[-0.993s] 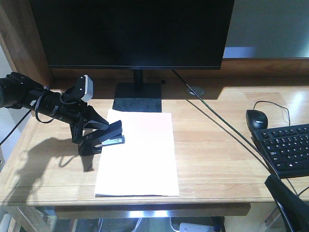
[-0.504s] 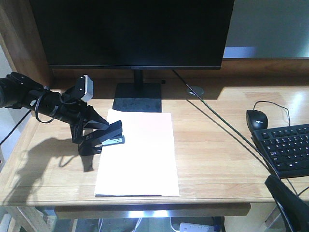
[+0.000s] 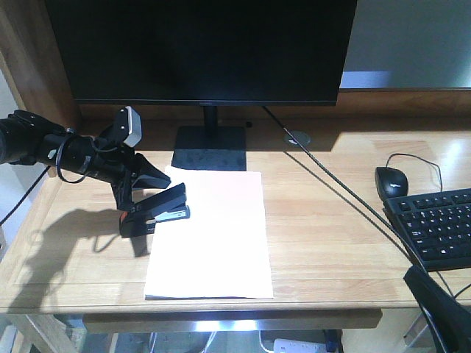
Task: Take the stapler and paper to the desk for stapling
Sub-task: 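Open the left gripper off the stapler and raise it away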
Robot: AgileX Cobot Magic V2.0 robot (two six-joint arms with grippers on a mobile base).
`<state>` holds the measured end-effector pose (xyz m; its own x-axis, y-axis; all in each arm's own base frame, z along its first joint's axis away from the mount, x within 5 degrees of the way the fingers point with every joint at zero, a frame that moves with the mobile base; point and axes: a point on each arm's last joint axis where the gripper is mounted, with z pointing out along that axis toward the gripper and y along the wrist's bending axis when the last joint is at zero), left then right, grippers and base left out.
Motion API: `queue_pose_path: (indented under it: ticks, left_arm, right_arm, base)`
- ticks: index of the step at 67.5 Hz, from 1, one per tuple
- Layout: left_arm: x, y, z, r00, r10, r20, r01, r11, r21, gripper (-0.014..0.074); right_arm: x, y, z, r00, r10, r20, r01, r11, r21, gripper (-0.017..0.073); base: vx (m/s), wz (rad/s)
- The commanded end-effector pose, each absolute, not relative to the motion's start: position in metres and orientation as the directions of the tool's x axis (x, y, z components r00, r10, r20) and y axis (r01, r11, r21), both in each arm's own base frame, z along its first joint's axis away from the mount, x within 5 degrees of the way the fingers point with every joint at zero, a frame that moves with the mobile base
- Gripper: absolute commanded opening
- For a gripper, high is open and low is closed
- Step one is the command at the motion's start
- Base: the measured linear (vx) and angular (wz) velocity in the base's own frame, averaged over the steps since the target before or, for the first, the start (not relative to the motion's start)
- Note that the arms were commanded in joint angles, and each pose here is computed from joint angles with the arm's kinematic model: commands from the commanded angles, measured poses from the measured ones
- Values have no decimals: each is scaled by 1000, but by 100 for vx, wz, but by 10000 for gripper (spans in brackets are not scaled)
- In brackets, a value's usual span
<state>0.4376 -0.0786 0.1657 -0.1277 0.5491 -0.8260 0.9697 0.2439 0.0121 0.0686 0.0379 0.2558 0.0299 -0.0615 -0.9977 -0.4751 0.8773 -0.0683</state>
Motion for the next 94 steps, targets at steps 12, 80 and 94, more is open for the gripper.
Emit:
queue_pose_path:
  ticks: [12, 80, 94]
  left_arm:
    - [438, -91, 193, -90, 488, -868, 969, 245, 37, -6]
    - [437, -119, 154, -129, 686, -716, 970, 237, 52, -6]
    - [438, -119, 147, -180, 688, -703, 963, 269, 17, -6]
  right_arm:
    - [70, 36, 266, 64, -74, -995, -450, 888, -95, 584]
    - [69, 36, 265, 64, -74, -995, -452, 887, -95, 584]
    - [69, 36, 265, 64, -74, -995, -452, 887, -95, 584]
  base:
    - [0, 0]
    - [0, 0]
    - [0, 0]
